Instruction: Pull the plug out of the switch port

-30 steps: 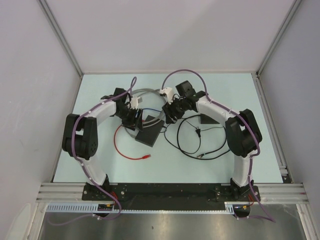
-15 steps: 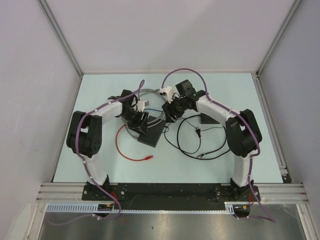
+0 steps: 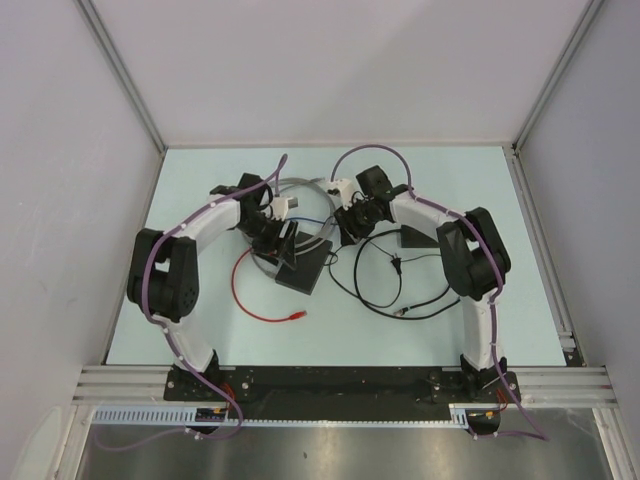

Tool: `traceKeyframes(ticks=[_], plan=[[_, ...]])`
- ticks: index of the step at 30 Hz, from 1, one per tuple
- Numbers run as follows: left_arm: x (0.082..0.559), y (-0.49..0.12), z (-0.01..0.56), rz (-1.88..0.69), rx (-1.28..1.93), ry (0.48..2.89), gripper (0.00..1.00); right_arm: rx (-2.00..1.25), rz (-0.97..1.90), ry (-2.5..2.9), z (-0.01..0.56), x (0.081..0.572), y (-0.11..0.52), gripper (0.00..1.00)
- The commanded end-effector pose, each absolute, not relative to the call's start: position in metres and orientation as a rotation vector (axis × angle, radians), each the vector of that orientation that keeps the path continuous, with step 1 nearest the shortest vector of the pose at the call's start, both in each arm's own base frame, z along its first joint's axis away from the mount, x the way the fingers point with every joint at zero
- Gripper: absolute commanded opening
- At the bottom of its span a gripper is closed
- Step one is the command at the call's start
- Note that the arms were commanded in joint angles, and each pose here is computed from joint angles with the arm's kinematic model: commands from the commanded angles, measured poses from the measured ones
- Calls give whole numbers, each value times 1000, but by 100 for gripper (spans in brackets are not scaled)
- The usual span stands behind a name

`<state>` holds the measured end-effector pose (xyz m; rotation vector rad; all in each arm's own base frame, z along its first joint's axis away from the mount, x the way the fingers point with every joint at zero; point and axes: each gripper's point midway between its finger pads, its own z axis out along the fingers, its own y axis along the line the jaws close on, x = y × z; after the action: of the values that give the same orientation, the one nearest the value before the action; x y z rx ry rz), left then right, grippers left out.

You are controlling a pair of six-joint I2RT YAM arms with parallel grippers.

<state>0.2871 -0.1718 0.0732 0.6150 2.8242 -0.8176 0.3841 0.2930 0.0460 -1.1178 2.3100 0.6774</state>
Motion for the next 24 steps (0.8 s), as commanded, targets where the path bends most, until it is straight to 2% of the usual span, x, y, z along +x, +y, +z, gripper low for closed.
traceKeyframes(ticks=[1, 11, 24], plan=[[299, -184, 107, -894, 630, 2707, 71, -1063, 659, 2304, 39, 399, 295, 43], [308, -193, 110, -943, 629, 2672, 69, -1102, 487, 2416, 18, 384, 251, 36], [323, -202, 104, -975, 605, 2639, 69, -1105, 344, 2477, 27, 374, 188, 34]])
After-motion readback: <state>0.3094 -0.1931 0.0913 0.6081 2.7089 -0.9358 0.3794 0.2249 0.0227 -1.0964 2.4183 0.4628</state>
